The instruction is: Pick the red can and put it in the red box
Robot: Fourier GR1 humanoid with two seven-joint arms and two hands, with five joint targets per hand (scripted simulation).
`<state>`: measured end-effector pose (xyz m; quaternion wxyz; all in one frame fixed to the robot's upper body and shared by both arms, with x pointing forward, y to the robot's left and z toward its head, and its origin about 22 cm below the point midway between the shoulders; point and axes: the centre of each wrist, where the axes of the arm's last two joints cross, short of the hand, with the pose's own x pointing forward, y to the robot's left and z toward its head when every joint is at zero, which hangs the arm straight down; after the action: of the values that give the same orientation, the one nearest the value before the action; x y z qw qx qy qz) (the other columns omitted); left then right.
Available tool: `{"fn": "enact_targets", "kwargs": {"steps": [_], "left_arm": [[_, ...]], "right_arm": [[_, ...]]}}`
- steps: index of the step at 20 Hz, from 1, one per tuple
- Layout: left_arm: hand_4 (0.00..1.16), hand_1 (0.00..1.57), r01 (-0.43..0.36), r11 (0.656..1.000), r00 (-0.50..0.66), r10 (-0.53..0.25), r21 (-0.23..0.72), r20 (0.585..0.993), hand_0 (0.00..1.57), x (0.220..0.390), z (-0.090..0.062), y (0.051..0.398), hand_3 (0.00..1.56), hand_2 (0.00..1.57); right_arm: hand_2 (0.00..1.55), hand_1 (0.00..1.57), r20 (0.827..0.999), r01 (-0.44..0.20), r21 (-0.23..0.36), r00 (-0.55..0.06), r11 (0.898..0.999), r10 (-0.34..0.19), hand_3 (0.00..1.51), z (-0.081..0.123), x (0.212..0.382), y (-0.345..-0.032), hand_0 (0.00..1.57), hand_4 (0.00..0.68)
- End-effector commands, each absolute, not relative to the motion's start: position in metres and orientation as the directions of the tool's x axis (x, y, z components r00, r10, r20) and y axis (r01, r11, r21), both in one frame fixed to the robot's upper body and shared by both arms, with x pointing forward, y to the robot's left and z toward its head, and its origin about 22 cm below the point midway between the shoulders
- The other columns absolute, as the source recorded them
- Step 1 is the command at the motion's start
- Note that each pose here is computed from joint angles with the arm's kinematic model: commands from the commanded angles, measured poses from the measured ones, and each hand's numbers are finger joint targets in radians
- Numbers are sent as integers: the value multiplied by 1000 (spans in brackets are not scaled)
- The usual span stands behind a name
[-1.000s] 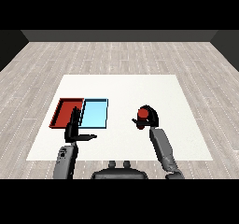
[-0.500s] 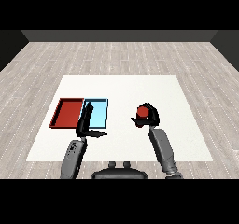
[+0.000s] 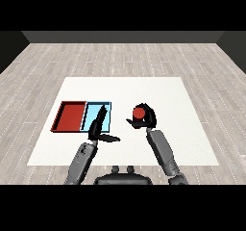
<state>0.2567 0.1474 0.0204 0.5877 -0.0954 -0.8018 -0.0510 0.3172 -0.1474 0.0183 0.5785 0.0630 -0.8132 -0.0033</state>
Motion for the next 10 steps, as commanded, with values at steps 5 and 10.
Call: {"fn": "enact_targets", "kwargs": {"steps": [5, 10], "left_arm": [[0, 0, 278, 960, -260, 101, -25, 960, 0, 285, 19, 109, 0, 0], [0, 0, 282, 959, -258, 108, -32, 960, 0, 254, 22, 100, 0, 0]], "right_arm": [[1403, 1392, 926, -165, 77, -353, 983, -131, 1393, 33, 316, -102, 1392, 636], [1407, 1387, 925, -185, 83, -352, 979, -145, 1396, 36, 316, -101, 1387, 611]]}}
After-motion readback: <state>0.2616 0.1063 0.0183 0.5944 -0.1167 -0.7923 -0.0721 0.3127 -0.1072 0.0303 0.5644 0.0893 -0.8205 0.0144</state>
